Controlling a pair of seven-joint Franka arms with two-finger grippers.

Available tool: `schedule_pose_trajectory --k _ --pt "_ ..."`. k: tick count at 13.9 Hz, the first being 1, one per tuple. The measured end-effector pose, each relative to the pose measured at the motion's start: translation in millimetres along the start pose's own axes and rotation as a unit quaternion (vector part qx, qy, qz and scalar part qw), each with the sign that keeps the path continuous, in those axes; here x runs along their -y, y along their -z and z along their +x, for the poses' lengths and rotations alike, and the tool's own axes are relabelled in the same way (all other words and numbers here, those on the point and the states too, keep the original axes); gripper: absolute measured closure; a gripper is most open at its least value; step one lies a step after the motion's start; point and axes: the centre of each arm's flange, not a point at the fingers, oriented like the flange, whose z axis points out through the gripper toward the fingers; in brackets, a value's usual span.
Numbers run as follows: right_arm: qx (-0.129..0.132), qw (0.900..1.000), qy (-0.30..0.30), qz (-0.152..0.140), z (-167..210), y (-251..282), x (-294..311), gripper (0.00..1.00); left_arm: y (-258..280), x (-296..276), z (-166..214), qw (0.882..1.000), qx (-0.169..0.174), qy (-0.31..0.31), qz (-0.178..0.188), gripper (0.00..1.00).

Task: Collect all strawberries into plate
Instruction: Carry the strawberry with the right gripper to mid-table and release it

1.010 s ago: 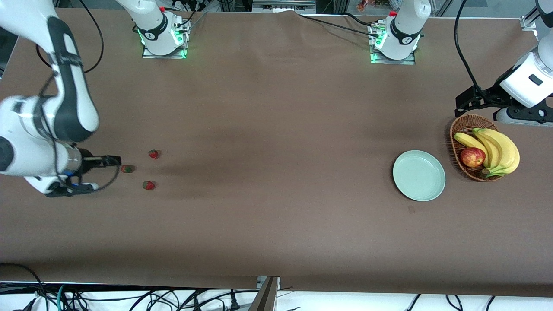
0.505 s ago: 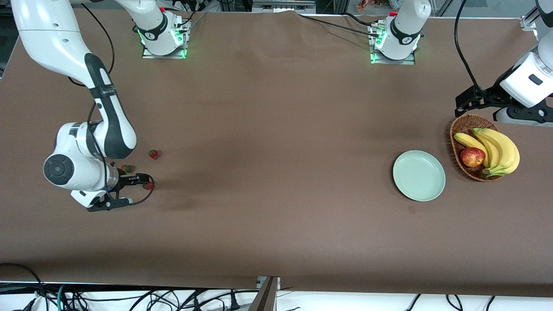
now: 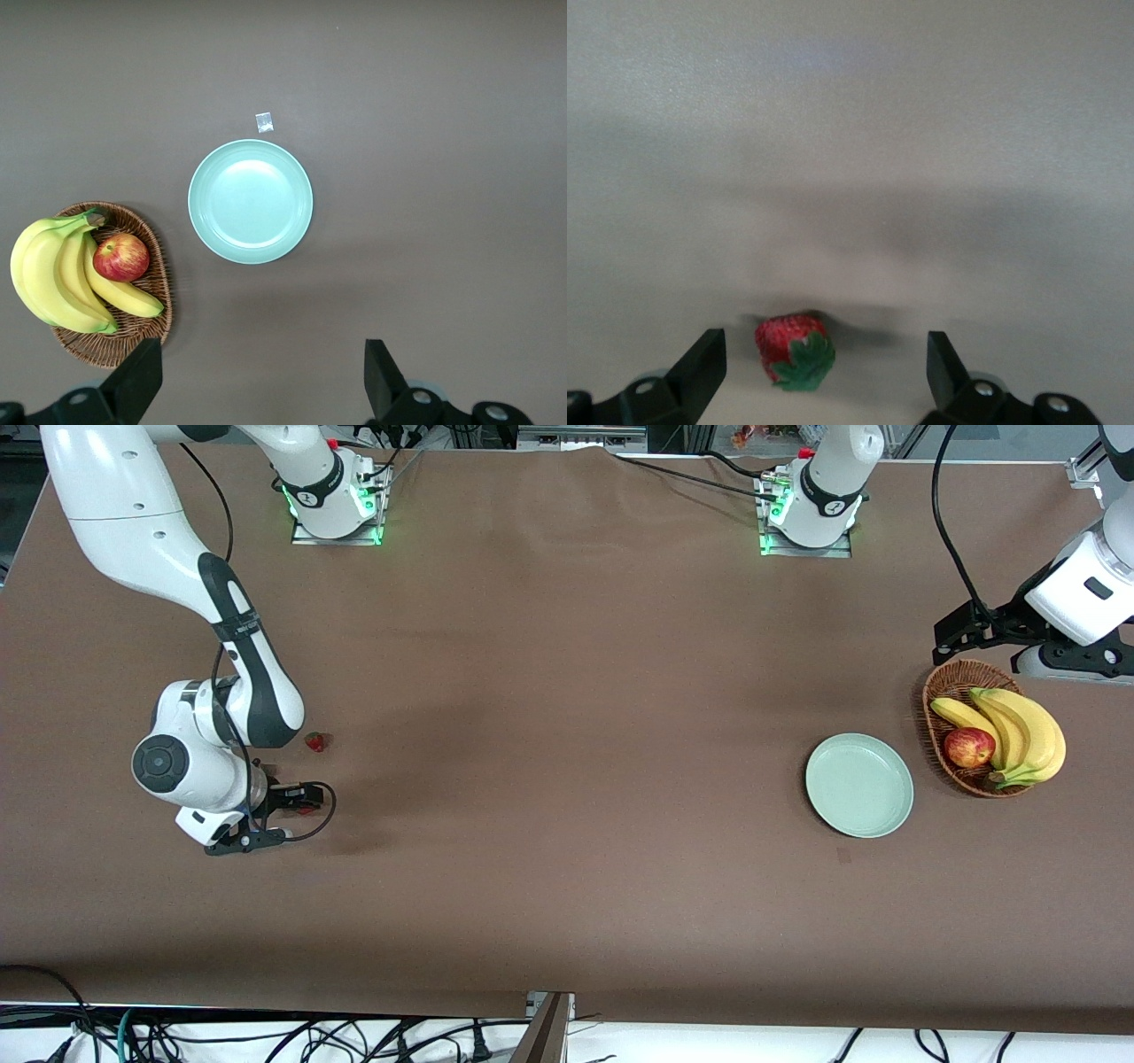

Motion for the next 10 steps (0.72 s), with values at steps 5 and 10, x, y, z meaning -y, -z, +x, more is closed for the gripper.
schedule_pose_trajectory --k 5,10 --pt "0.002 1.000 0.006 0.001 -1 -7 9 0.26 0 0 0 1.000 0.002 0.000 0.000 0.00" --pt "-0.001 1.000 0.009 0.004 1 -3 15 0.63 0 0 0 1.000 0.002 0.000 0.000 0.00"
